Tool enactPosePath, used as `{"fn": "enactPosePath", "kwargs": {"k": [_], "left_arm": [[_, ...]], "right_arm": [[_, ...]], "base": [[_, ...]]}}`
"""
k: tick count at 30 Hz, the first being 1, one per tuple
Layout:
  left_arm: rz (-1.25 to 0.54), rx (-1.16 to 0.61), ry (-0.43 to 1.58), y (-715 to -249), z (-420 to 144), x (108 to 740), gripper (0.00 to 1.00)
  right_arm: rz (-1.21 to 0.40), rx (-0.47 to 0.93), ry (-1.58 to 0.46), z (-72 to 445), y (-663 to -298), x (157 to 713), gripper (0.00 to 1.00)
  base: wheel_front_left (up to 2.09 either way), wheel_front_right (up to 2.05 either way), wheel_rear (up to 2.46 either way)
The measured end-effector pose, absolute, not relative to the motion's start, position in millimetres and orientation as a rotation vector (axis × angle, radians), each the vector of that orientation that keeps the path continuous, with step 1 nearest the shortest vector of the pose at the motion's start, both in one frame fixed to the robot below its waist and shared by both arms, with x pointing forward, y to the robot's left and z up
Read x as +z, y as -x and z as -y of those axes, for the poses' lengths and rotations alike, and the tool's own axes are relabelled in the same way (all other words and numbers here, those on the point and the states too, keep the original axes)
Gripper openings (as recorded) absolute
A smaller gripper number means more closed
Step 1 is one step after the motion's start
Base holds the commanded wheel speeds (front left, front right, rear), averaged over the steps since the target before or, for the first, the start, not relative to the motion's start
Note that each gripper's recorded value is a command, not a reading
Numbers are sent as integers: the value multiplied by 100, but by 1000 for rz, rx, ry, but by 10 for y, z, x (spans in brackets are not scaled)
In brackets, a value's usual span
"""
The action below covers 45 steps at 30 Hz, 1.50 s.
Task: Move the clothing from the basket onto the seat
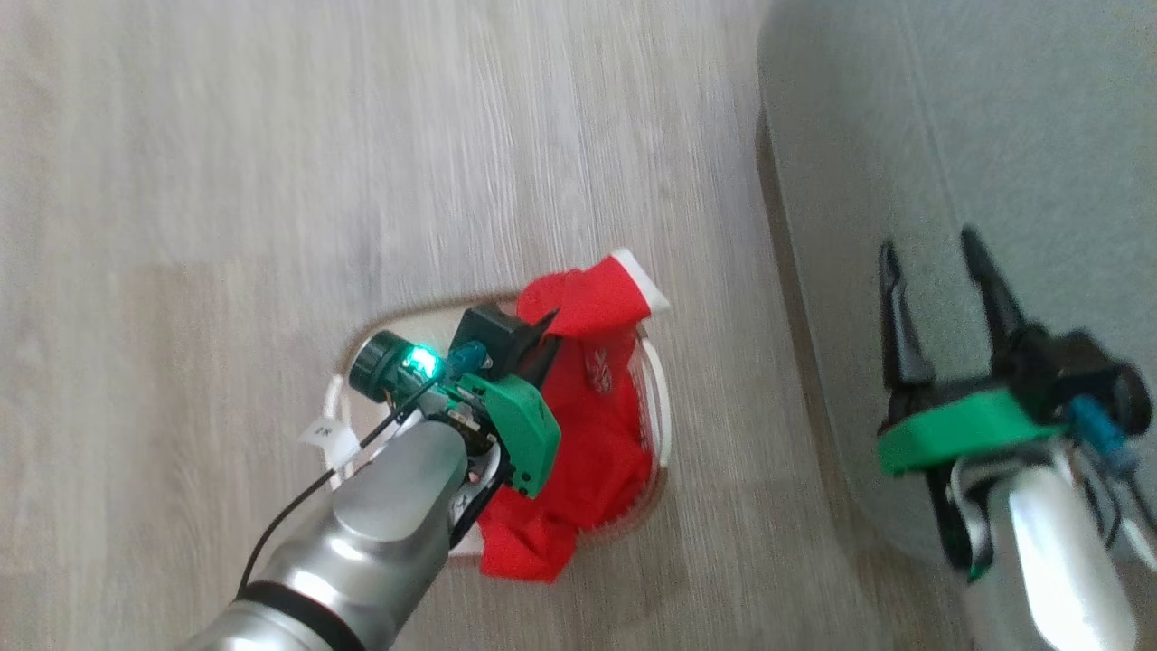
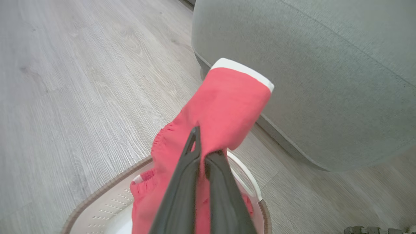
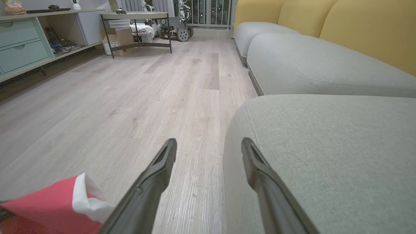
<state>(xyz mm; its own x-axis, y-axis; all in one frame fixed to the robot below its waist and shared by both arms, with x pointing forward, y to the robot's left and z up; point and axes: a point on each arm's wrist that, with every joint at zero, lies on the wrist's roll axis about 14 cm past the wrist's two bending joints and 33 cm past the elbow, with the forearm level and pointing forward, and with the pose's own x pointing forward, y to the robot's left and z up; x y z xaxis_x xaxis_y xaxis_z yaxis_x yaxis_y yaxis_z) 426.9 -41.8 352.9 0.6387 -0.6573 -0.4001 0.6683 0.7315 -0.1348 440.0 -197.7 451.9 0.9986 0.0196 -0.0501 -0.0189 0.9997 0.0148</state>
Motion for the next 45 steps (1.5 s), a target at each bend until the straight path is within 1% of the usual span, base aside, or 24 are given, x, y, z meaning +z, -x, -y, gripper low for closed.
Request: {"fn": "enactPosePath", "kwargs": {"k": [4, 11, 18, 24, 30, 37, 45], "left_arm": [[-357, -739, -51, -4257, 362, 3921, 0], [-162, -709, -63, -4246, 329, 4717, 0], [-13, -689, -59, -4143, 311, 5299, 0], [57, -685, -63, -4091, 299, 5564, 0], [107, -688, -89, -4083, 300, 5769, 0], [127, -697, -102, -3998, 300, 5879, 0], [146, -713, -96, -3874, 319, 5987, 0]], "right_arm": [[-46, 36, -26, 1901, -4154, 4613, 100], [9, 77, -35, 1752, -3829, 4857, 100], [62, 145, -35, 1526, -3644, 5042, 100], [65, 224, -36, 1263, -3581, 5060, 100], [51, 336, -50, 893, -3545, 5041, 100], [72, 484, -43, 432, -3614, 5190, 100], [79, 562, 19, 198, -3756, 5283, 100]], "base": [[0, 0, 0], [0, 0, 0], [0, 0, 0], [0, 0, 0], [0, 0, 0], [0, 0, 0], [0, 0, 0]]}}
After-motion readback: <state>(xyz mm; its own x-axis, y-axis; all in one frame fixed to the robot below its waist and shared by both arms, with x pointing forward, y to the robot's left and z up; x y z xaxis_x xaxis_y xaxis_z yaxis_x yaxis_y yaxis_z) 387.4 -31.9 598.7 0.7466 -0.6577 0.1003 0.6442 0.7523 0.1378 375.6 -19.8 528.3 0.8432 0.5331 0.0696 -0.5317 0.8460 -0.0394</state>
